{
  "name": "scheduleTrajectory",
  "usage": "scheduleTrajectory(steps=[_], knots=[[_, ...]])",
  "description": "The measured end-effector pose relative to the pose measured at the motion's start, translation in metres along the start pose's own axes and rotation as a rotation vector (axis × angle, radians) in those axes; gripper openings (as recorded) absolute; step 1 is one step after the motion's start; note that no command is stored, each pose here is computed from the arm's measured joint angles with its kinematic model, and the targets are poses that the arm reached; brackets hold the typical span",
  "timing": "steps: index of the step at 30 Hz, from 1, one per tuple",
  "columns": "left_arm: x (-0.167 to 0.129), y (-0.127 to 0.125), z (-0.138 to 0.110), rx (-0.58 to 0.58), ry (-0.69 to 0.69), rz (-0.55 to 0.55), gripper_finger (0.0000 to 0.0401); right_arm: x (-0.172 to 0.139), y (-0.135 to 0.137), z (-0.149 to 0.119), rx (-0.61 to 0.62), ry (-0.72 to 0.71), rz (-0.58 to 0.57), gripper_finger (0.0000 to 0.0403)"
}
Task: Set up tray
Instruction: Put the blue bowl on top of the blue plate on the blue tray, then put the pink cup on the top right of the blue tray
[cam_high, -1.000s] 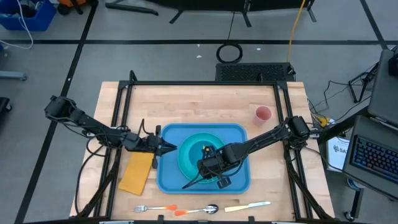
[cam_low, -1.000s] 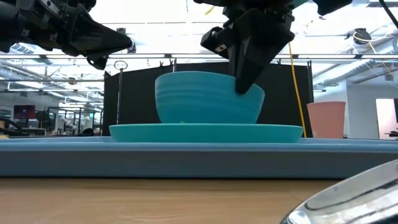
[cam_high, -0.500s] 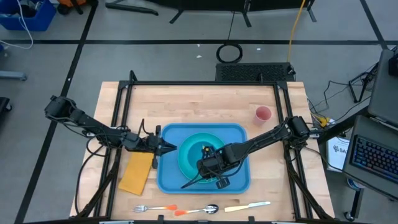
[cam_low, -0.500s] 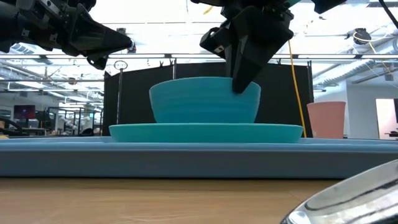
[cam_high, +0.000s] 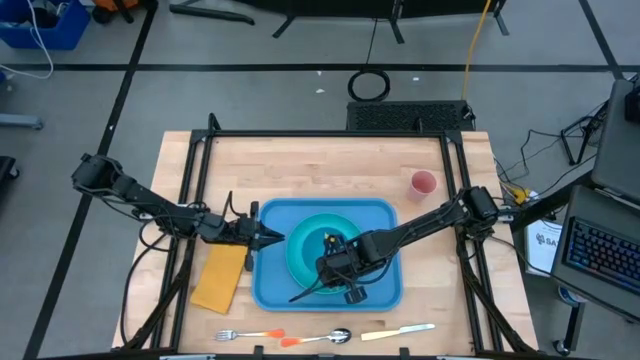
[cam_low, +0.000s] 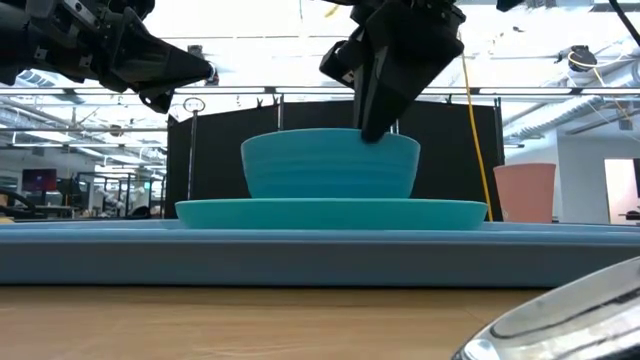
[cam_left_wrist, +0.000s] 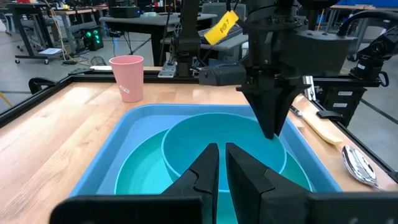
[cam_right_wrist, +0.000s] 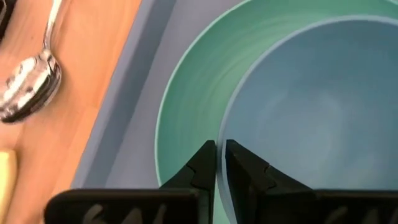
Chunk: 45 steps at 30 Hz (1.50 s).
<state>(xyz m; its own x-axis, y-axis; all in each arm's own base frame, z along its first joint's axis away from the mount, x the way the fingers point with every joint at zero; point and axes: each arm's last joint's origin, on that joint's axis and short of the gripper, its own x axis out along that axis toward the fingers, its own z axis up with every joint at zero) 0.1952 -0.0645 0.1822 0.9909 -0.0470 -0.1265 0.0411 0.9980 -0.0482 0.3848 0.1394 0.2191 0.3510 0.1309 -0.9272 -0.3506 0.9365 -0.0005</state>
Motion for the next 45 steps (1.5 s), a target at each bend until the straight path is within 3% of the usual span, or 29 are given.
scheduleTrajectory(steps=[8,15,25,29,35,45], knots=[[0.000,0.000,0.000,0.000,0.004,0.000,0.0035,-0.008,0.006,-0.001,-0.006,-0.007,0.004,0.0029],[0.000,0.000,-0.001,-0.005,0.012,0.002,0.0035,-0.043,0.004,-0.004,0.085,-0.045,-0.013,0.0029],[0.000,0.000,-0.002,-0.005,0.019,0.003,0.0035,-0.100,-0.005,-0.028,0.226,-0.022,-0.295,0.0030],[0.000,0.000,-0.002,-0.006,0.019,0.003,0.0035,-0.118,-0.011,-0.038,0.311,-0.023,-0.357,0.0033],[0.000,0.000,-0.002,-0.009,0.019,0.003,0.0035,-0.133,-0.025,-0.049,0.463,-0.013,-0.444,0.0084],[0.000,0.000,-0.002,-0.016,0.020,0.002,0.0035,-0.134,-0.065,-0.076,0.689,0.164,-0.541,0.0208]])
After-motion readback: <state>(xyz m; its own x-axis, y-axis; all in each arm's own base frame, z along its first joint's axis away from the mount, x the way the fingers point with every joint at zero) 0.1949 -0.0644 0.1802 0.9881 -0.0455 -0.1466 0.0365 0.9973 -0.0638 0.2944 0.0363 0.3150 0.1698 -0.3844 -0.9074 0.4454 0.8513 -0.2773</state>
